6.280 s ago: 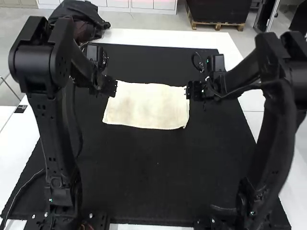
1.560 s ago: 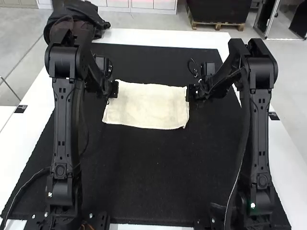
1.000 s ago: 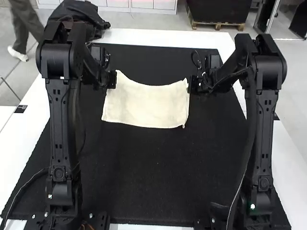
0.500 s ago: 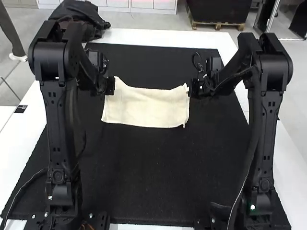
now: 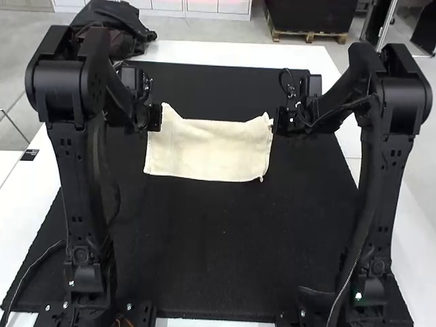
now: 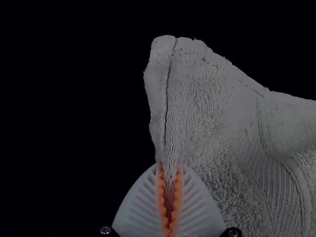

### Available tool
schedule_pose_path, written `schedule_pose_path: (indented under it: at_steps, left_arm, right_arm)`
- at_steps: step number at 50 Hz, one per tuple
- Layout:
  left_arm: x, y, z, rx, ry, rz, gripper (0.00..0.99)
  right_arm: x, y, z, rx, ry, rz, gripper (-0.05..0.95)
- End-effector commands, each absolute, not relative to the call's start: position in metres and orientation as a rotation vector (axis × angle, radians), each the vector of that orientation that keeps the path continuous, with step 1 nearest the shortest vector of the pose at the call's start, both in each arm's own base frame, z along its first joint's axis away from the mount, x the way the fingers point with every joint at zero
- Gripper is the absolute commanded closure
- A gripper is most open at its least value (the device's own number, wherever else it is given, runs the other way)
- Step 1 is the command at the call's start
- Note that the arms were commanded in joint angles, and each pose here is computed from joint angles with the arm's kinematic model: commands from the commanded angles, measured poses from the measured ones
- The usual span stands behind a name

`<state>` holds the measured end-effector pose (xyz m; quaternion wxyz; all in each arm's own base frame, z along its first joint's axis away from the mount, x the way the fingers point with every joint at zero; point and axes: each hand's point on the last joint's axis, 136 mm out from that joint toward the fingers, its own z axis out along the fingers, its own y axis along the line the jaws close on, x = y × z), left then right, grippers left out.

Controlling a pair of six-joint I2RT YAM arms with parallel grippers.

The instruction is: Fold the towel.

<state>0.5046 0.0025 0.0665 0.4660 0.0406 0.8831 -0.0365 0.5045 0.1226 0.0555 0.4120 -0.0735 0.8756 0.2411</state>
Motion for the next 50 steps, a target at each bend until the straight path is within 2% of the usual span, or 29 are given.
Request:
schedule_pose_path:
  at_steps: [1, 24, 50]
  left_arm:
    - [0.504, 0.015, 0.082, 0.09, 2.131, -0.068, 0.97]
    - [0.484, 0.032, 0.085, 0.077, 2.136, -0.043, 0.97]
    - [0.462, 0.029, 0.083, 0.097, 2.165, -0.043, 0.97]
  right_arm:
    - [0.506, 0.116, 0.081, -0.177, 2.156, 0.618, 0.92]
    - [0.489, 0.119, 0.087, -0.187, 2.181, 0.658, 0.92]
    - [0.459, 0.124, 0.089, -0.204, 2.235, 0.695, 0.92]
